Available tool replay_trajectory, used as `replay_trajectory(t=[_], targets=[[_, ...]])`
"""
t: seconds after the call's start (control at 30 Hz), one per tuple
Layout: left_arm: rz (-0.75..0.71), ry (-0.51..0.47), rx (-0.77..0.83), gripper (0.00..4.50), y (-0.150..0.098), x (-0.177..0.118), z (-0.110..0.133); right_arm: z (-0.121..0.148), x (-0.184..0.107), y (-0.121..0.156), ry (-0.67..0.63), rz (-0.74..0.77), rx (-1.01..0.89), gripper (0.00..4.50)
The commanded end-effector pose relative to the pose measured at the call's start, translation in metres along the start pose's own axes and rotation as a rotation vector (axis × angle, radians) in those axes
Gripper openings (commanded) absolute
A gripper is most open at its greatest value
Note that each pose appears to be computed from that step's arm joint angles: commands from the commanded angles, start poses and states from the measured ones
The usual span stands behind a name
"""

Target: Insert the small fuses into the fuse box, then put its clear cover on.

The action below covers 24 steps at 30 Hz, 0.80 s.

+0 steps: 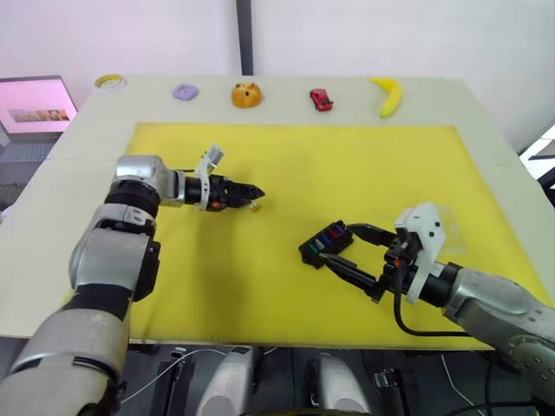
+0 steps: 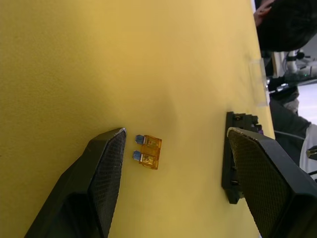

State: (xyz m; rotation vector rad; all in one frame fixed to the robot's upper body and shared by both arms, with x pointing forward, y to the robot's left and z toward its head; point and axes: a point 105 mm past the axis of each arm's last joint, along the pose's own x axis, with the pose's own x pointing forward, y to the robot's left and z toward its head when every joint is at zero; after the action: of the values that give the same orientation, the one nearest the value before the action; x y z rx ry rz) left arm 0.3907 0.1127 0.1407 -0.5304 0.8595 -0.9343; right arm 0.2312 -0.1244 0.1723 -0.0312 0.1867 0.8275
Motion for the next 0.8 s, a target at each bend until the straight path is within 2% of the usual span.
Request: replay_trajectory(t=[0.03, 0.43, 0.8], targets=[[-0.001, 0.005, 0.025, 3.45, -0.003, 0.0, 0.004, 0.012, -0.004, 0.003, -0.043, -0.003, -0.05, 4.5], [-0.067, 0.092, -0.013, 3.45, -0.011, -0.002, -0.012, 0.013, -0.002, 0.001, -0.052, -0.009, -0.05, 4.5], [-0.083, 0.085, -0.079, 3.45, -0.009, -0.004, -0.024, 0.014, 0.0, 0.0, -0.053, 0.0, -0.053, 4.5]])
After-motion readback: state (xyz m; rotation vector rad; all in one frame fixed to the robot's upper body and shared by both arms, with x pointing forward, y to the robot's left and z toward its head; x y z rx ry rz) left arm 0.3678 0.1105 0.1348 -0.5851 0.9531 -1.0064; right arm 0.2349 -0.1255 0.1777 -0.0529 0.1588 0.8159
